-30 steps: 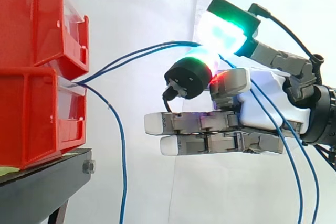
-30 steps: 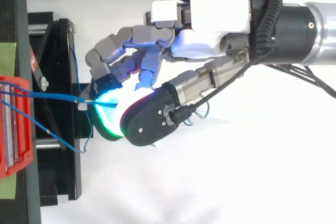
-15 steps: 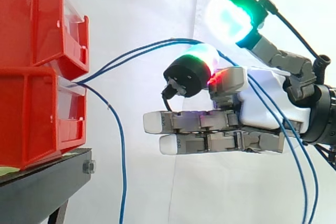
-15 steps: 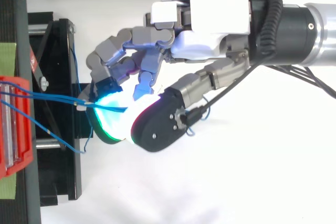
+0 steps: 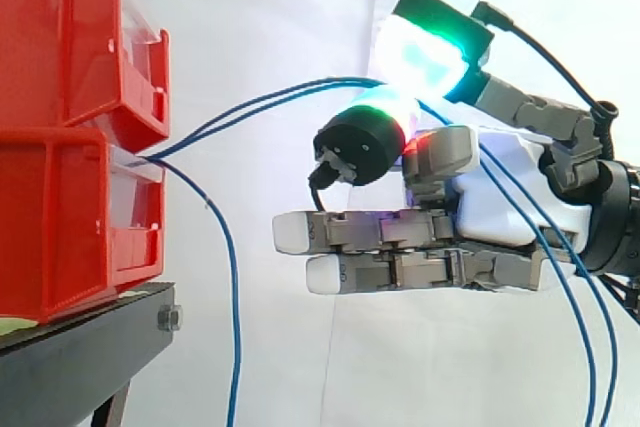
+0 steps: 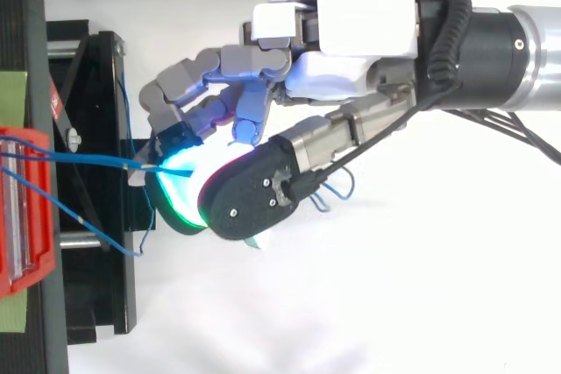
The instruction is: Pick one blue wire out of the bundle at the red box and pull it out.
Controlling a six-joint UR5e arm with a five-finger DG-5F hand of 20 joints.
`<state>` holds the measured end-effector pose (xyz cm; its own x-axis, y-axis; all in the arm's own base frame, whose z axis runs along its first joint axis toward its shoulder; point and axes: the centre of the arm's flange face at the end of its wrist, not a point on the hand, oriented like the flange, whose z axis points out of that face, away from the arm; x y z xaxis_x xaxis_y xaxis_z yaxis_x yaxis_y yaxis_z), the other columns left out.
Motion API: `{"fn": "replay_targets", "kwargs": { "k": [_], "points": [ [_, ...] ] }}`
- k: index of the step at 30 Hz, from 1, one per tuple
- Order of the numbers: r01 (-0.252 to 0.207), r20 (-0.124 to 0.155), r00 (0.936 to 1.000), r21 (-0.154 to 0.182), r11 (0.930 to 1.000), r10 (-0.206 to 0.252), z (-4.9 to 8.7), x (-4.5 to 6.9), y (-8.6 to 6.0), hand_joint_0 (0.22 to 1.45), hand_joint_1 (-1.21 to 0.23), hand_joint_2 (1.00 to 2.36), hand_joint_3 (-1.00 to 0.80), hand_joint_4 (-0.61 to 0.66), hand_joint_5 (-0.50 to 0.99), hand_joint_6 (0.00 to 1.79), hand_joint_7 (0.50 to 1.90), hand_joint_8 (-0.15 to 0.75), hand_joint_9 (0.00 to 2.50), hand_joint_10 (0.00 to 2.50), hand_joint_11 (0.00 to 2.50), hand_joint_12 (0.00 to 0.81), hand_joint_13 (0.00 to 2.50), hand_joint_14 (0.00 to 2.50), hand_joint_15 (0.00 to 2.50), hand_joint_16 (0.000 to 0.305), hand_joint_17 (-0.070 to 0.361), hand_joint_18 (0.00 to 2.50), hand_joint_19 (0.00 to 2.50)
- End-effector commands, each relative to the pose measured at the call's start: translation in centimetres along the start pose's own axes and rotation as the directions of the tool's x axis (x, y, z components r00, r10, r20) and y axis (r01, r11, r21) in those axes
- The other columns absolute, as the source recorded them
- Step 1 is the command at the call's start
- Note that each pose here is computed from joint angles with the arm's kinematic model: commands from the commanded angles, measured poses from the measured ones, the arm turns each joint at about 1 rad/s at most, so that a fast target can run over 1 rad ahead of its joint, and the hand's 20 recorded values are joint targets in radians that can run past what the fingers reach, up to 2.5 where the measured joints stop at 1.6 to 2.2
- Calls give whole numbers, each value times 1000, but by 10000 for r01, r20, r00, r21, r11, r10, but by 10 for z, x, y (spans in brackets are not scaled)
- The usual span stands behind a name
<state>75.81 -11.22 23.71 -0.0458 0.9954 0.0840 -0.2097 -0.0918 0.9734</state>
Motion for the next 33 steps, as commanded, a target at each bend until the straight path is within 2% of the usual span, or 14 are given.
{"fn": "replay_targets", "kwargs": {
  "k": [1, 5, 9, 15, 19, 22, 23, 24, 25, 26, 27, 29, 31, 33],
  "points": [
    [-2, -15, 10000, 0, 10000, 2, 0, 1, 0, 569, -668, 1022, -190, 125, -16, 663, 1530, 231, 1250, 32, 783, 373, 481, 12, 294, 53, 118, 355, 467],
    [-5, -21, 10000, -77, 10000, 5, 1, 2, 0, 557, -762, 1020, -194, 106, -42, 743, 1412, 245, 1220, 30, 807, 376, 462, 13, 297, 53, 120, 342, 446],
    [-13, -62, 10000, -196, 9998, 12, 3, 4, 1, 559, -816, 1018, -233, 123, -57, 768, 1385, 244, 1178, 30, 809, 377, 450, 12, 294, 54, 121, 326, 420],
    [-13, -95, 10000, -224, 9997, 11, 3, 5, 2, 573, -923, 1001, -486, 123, -78, 786, 1348, 238, 1081, 28, 798, 374, 384, 12, 269, 55, 123, 274, 387],
    [-13, -93, 10000, -209, 9998, 11, 3, 5, 2, 546, -925, 1000, -500, 121, -82, 783, 1319, 238, 1062, 28, 800, 383, 375, 11, 265, 56, 126, 273, 385],
    [-13, -93, 10000, -209, 9998, 11, 3, 5, 2, 504, -864, 1000, -500, 143, -79, 777, 1281, 240, 1066, 29, 790, 393, 378, 10, 255, 58, 131, 277, 395],
    [-13, -96, 10000, -240, 9997, 11, 3, 5, 3, 474, -760, 1000, -500, 147, -65, 747, 1300, 251, 1094, 29, 771, 403, 388, 11, 260, 60, 136, 291, 398],
    [-13, -78, 10000, -210, 9998, 11, 3, 5, 2, 469, -718, 1000, -500, 149, -61, 740, 1293, 249, 1108, 27, 760, 405, 391, 10, 253, 61, 137, 295, 406],
    [-13, -78, 10000, -210, 9998, 11, 3, 5, 2, 463, -612, 1000, -500, 153, -46, 703, 1324, 244, 1133, 26, 734, 409, 401, 10, 255, 62, 139, 306, 412],
    [-13, -78, 10000, -210, 9998, 11, 3, 5, 2, 479, -484, 1000, -500, 129, -22, 635, 1441, 228, 1156, 27, 703, 403, 414, 11, 257, 60, 135, 307, 428],
    [-13, -78, 10000, -210, 9998, 11, 3, 5, 2, 500, -406, 1000, -500, 129, -16, 615, 1446, 217, 1162, 27, 708, 394, 416, 11, 262, 59, 132, 303, 445],
    [-13, -64, 10000, -227, 9997, 12, 3, 4, 2, 552, -305, 1000, -500, 141, 0, 552, 1550, 195, 1167, 27, 676, 375, 406, 11, 265, 55, 124, 280, 460],
    [-28, -65, 10000, -227, 9997, 27, 3, 4, 2, 578, -329, 1005, -437, 157, 3, 535, 1586, 195, 1184, 27, 684, 370, 417, 11, 263, 54, 121, 282, 461],
    [-28, -49, 10000, -228, 9997, 27, 3, 4, 2, 584, -443, 1013, -346, 176, 6, 527, 1596, 208, 1209, 26, 699, 370, 436, 11, 268, 53, 120, 303, 449]
  ]
}}
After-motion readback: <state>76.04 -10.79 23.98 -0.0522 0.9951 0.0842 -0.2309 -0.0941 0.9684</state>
